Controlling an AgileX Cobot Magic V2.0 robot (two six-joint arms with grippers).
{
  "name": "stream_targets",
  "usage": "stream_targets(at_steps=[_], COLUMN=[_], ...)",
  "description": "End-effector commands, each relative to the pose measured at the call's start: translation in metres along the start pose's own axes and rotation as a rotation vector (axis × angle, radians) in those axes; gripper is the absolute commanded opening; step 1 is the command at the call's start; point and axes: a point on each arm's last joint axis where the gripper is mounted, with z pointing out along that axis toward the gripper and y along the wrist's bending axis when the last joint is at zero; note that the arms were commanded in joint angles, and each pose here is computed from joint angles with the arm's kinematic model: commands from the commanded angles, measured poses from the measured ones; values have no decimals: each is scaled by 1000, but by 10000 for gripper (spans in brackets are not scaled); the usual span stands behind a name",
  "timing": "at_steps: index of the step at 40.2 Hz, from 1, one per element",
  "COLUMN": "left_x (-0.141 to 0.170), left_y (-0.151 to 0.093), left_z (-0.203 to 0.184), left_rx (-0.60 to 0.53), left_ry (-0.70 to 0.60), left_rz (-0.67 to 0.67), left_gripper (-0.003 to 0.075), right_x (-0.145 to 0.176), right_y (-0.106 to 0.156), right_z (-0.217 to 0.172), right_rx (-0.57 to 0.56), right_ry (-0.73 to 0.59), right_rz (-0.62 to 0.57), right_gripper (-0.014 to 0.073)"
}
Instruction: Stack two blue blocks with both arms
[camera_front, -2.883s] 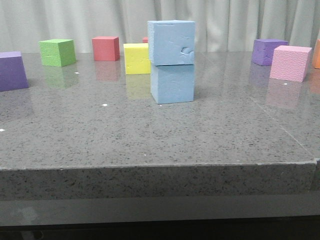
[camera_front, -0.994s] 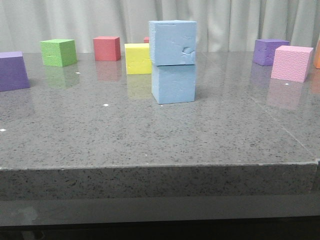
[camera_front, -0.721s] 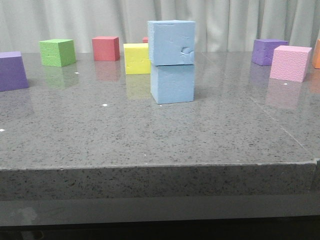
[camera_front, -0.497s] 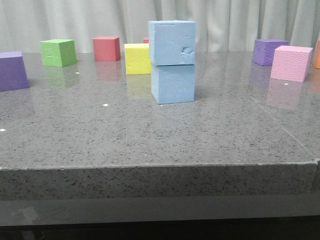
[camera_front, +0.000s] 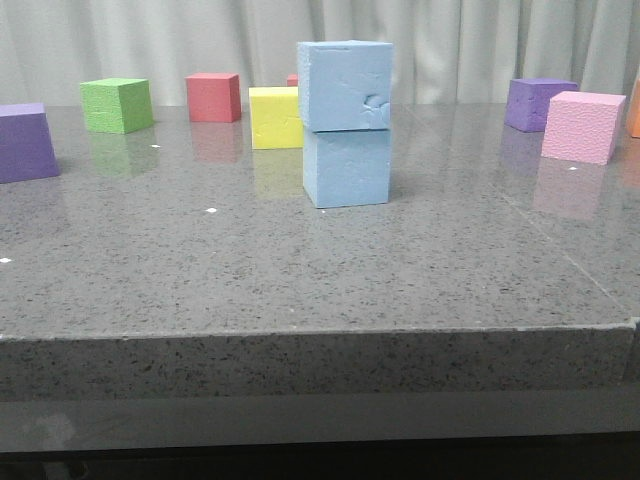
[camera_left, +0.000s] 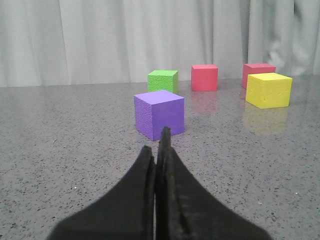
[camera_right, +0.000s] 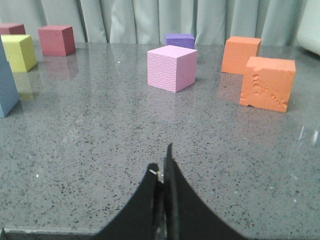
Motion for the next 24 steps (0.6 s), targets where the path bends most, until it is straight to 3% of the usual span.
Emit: stream_targets(at_steps=[1, 14, 24], left_x=[-8, -8, -8], left_y=[0, 0, 0], left_z=[-2, -2, -2], left_rx=[-3, -3, -3], left_ry=[-100, -100, -100], left_rz=[-13, -13, -13], left_gripper=[-19, -19, -19], right_x=[-12, -21, -21], right_y=[-1, 0, 0], right_z=[-2, -4, -4], right_rx=[6, 2, 2], right_ry=[-123, -225, -226], right_rz=[50, 49, 49], right_gripper=[-66, -66, -66])
